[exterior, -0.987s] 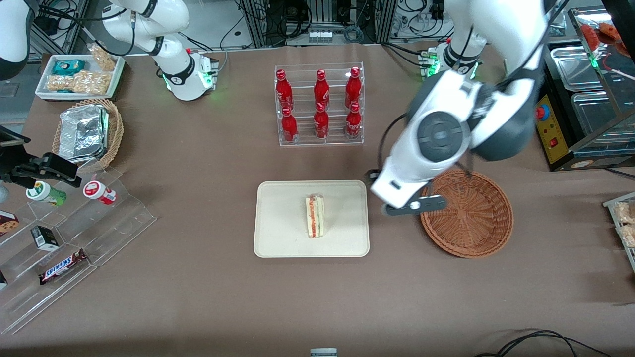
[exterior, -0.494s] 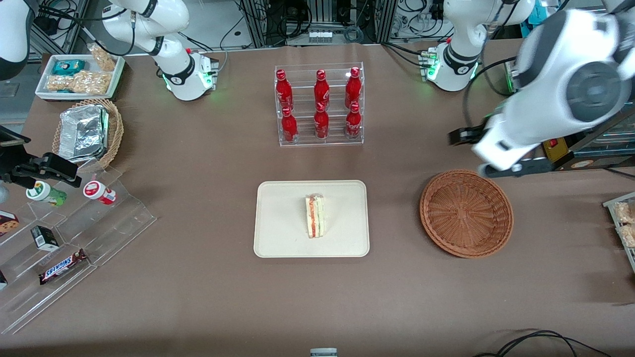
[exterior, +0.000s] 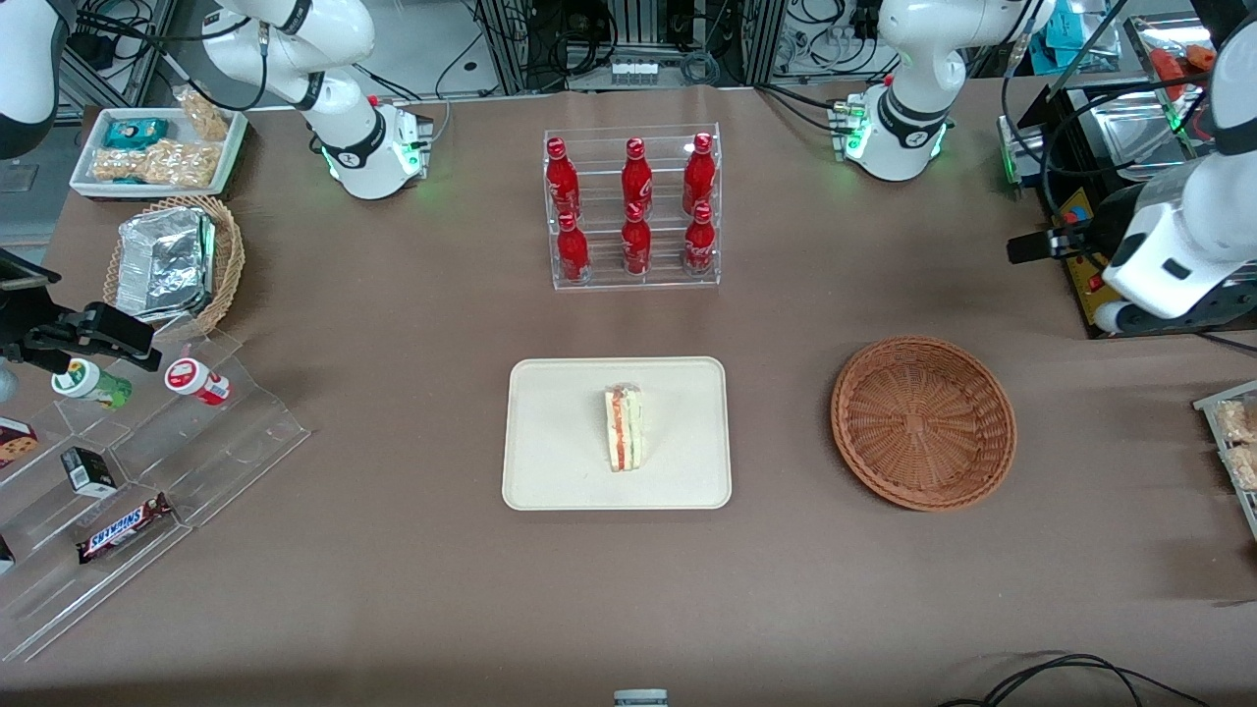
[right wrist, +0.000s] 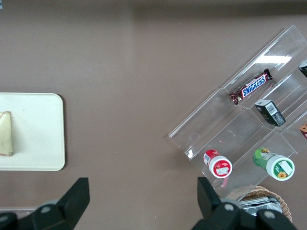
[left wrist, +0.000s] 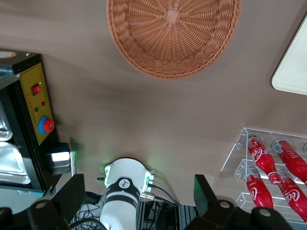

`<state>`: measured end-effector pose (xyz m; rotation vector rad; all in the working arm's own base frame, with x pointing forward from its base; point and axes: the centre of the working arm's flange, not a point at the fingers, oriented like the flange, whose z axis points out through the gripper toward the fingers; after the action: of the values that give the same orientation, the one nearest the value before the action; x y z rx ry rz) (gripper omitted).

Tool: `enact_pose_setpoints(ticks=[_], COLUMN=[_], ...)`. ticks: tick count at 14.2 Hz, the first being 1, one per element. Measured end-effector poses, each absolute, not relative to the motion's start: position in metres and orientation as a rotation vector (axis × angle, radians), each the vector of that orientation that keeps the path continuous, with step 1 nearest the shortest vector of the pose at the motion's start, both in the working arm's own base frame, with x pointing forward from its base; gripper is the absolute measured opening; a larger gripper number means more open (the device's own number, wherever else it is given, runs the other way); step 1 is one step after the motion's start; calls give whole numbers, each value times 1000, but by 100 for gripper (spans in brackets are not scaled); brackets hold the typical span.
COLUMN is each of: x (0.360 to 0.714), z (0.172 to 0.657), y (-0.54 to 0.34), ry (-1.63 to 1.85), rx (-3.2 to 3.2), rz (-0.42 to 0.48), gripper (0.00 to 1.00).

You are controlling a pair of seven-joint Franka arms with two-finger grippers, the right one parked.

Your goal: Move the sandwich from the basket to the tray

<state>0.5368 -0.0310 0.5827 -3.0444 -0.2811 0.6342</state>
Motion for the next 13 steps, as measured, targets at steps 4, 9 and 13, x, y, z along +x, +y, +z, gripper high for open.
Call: enact_pose_setpoints(ticks=[4, 9, 13], x=[526, 526, 523], z=[602, 617, 628], y=[-1, -6, -10], ry=[-172, -129, -121], rx=[-3095, -3121, -3127], rz=[596, 474, 418], gripper=[100, 100, 100])
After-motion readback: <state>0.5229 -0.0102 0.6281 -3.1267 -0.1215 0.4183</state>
